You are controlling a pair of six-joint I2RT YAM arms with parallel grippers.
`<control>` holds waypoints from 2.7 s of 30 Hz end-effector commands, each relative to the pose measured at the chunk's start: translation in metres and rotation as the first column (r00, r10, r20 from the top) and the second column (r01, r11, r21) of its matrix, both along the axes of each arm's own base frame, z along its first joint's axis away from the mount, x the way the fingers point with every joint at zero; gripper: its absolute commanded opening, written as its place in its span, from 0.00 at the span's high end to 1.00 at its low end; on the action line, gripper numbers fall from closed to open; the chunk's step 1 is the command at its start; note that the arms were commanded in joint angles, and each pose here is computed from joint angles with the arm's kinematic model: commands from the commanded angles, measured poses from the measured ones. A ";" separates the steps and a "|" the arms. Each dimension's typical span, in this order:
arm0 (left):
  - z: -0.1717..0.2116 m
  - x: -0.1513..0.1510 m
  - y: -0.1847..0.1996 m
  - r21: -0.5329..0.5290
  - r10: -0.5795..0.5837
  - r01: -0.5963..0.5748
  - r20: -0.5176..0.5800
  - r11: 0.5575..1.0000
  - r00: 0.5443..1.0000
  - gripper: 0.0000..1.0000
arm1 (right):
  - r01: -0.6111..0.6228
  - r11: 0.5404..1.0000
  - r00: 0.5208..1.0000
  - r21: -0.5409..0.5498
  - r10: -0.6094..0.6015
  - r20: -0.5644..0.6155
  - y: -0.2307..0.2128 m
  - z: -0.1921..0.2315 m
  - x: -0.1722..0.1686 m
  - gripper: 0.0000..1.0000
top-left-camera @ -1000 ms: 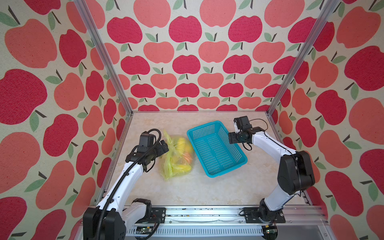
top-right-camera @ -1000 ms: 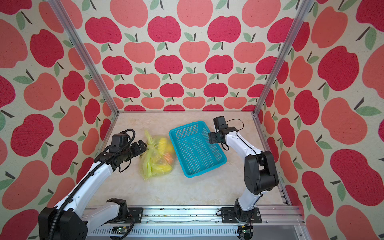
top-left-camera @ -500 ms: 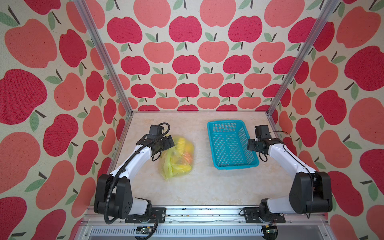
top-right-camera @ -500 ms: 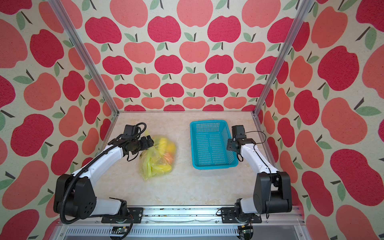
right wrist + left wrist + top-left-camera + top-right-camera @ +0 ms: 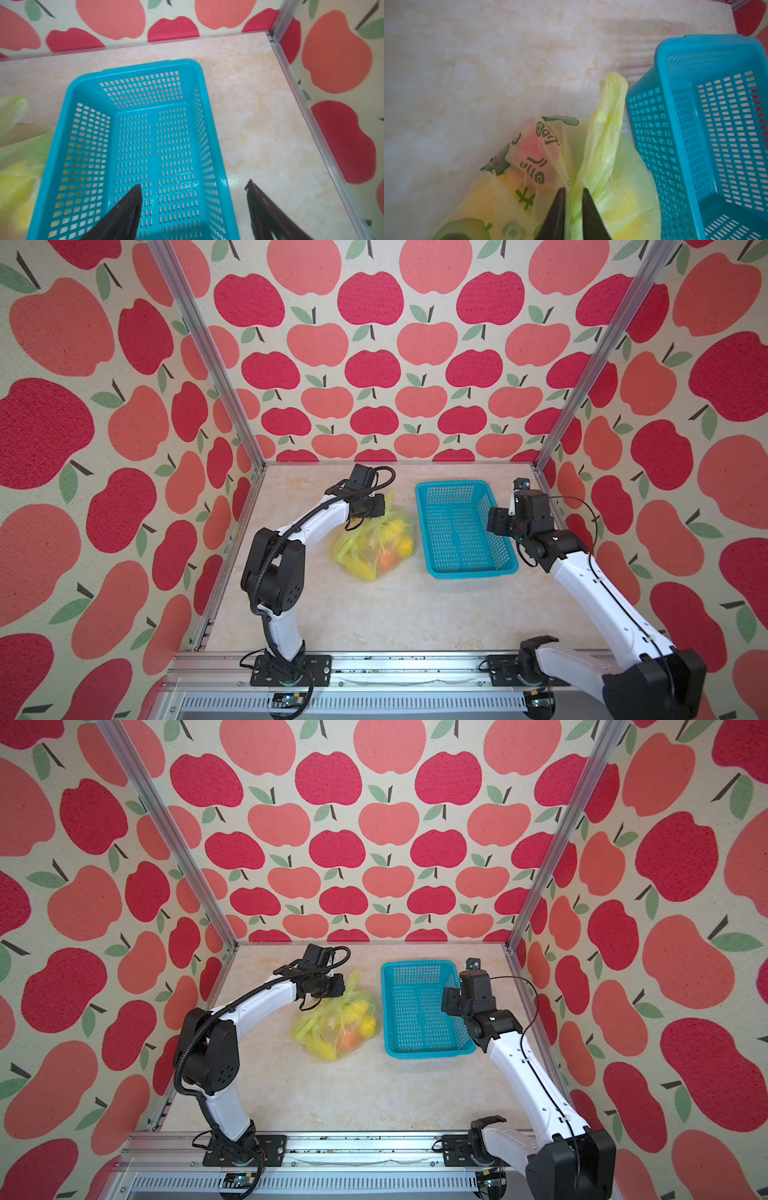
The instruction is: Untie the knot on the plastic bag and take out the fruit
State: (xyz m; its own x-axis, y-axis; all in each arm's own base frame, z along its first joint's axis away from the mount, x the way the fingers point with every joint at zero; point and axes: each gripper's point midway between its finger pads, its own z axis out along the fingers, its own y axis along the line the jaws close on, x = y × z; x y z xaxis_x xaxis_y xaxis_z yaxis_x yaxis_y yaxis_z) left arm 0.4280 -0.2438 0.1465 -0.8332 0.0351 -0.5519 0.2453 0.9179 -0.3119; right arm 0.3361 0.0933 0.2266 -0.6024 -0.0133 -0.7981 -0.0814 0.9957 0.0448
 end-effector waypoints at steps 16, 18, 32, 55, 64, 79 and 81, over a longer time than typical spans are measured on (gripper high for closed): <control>0.048 -0.068 0.146 -0.156 0.294 -0.274 0.124 0.949 0.948 0.08 | -0.661 0.744 0.750 -0.101 0.655 -0.088 0.251 -0.025 -0.008 0.12; 0.041 -0.069 0.142 -0.165 0.281 -0.263 0.100 0.951 0.954 0.08 | -0.683 0.726 0.729 -0.080 0.673 -0.126 0.264 -0.039 -0.008 0.13; 0.008 -0.042 0.113 -0.188 0.193 -0.196 -0.034 0.962 0.981 0.03 | -0.715 0.693 0.687 -0.094 0.671 -0.279 0.299 -0.096 -0.011 0.25; -0.030 -0.021 0.087 -0.157 0.136 -0.150 -0.098 0.976 0.986 0.80 | -0.699 0.711 0.705 -0.076 0.667 -0.242 0.296 -0.091 -0.013 1.00; -0.015 -0.020 0.111 -0.143 0.219 -0.225 -0.058 0.964 0.974 1.00 | -0.618 0.777 0.784 -0.121 0.596 -0.175 0.265 -0.081 -0.007 1.00; 0.009 -0.051 0.197 -0.171 0.459 -0.454 -0.012 0.874 0.888 1.00 | -0.488 0.871 0.872 -0.064 0.490 0.024 0.205 -0.057 -0.013 1.00; 0.009 -0.056 0.205 -0.175 0.483 -0.477 -0.010 0.861 0.876 1.00 | -0.503 0.862 0.862 -0.056 0.506 0.038 0.207 -0.055 -0.018 1.00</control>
